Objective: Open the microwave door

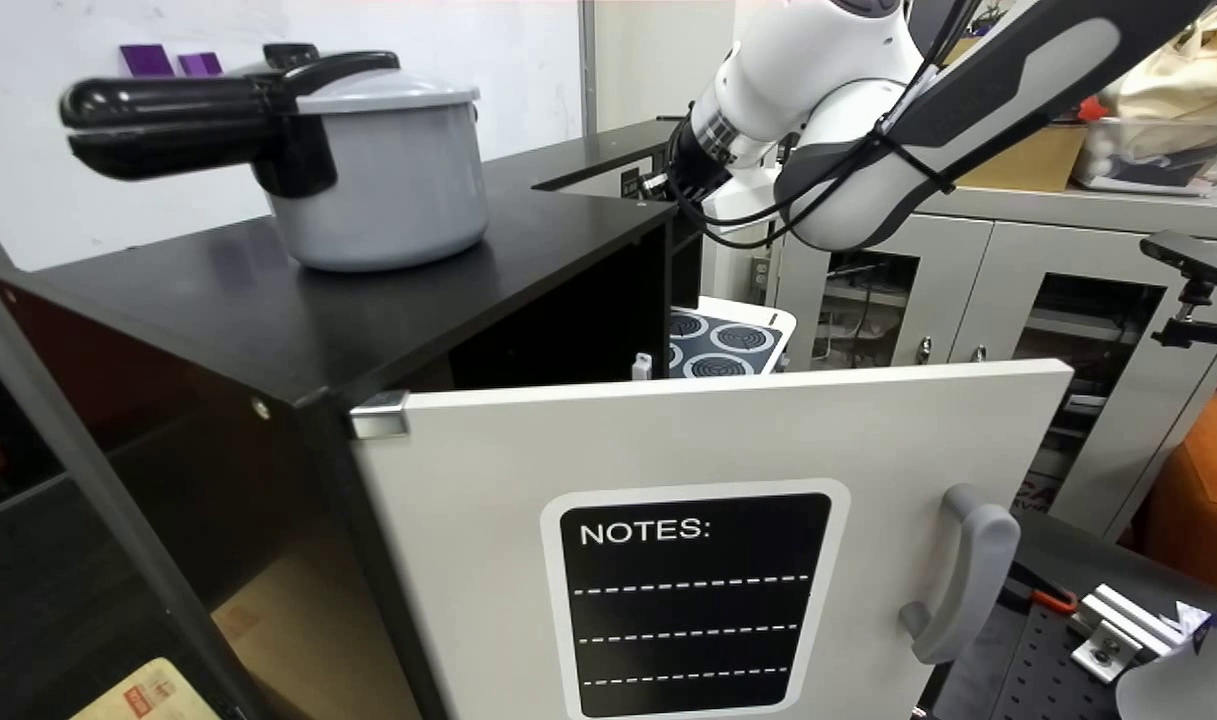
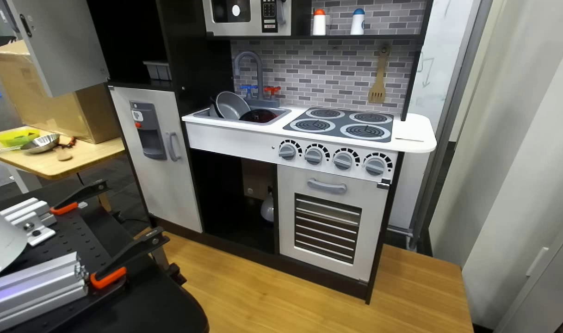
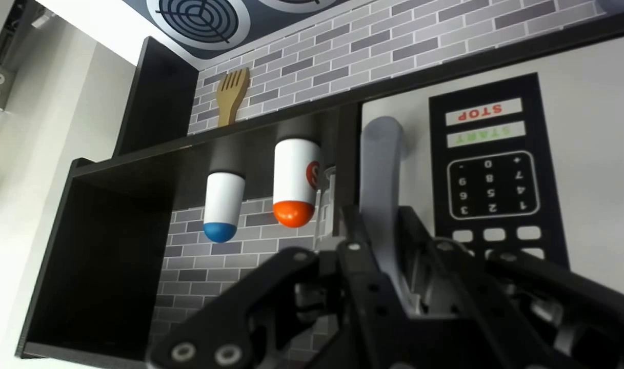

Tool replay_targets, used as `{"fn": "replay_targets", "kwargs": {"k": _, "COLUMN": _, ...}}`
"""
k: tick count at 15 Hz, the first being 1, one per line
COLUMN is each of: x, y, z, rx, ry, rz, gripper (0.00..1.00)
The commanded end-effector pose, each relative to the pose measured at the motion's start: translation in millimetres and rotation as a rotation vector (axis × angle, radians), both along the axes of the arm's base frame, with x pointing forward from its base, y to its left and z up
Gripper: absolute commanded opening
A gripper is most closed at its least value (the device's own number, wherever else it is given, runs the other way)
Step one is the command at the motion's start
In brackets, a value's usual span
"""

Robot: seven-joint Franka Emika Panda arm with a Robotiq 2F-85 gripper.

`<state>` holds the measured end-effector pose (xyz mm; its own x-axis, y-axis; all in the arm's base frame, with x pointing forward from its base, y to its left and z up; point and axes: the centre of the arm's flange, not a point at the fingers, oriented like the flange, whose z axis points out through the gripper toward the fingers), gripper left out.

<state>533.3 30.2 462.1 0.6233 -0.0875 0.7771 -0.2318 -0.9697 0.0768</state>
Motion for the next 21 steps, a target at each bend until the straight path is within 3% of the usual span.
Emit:
{"fn": "replay_targets", "kwargs": {"k": 1, "x": -29, "y": -2, "z": 11, "rx": 0.027, "ry": 0.014, "rz": 0.015, "gripper": 0.05}}
{"fn": "replay_targets", "kwargs": {"k": 15, "x": -184, "y": 6, "z": 6, "rx": 0.098, "ry": 0.032, "rz": 0.029, "gripper": 0.05}}
{"fn": "replay_targets", "kwargs": {"k": 21, "x": -206, "y": 11, "z": 17, "rx": 0.102, "ry": 0.104, "rz": 0.04, "gripper": 0.05}}
